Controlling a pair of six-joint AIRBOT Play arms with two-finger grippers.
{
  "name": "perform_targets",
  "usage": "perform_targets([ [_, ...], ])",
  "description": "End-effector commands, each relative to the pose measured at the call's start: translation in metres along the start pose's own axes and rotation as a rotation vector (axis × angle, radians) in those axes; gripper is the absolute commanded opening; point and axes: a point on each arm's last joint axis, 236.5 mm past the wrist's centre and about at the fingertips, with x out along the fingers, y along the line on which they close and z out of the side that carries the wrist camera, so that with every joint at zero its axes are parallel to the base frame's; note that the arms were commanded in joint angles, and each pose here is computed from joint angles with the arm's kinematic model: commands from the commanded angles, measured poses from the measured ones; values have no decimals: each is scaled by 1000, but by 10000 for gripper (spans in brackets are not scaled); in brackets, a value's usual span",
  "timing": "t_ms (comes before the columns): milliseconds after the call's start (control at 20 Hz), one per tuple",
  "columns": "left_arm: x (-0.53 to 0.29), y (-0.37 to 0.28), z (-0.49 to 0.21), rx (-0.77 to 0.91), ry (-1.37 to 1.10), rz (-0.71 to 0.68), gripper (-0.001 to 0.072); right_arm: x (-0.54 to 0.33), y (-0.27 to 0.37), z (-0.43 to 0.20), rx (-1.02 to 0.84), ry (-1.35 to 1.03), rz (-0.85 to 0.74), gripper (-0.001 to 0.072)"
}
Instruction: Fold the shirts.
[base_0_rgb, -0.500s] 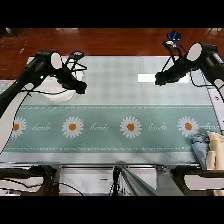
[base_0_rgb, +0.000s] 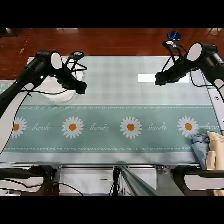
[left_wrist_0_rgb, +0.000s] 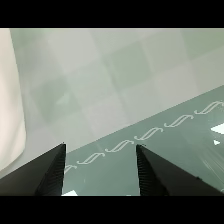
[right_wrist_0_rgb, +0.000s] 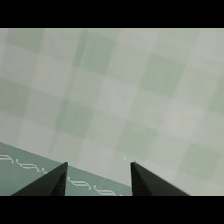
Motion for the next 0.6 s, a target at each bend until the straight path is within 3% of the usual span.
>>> perform_targets([
  [0,0,0,0,-1,1,0,526,0,0,0,-1,0,0,481],
  [350,-1,1,17,14,-70,9,526,0,0,3,-1,-14,-3,481],
  [450,-5,22,29,167,-114,105,528,0,-1,4,-1,-17,-4,481],
  [550,-21,66,46,121,-173,271,543,0,-1,4,-1,-17,-4,481],
])
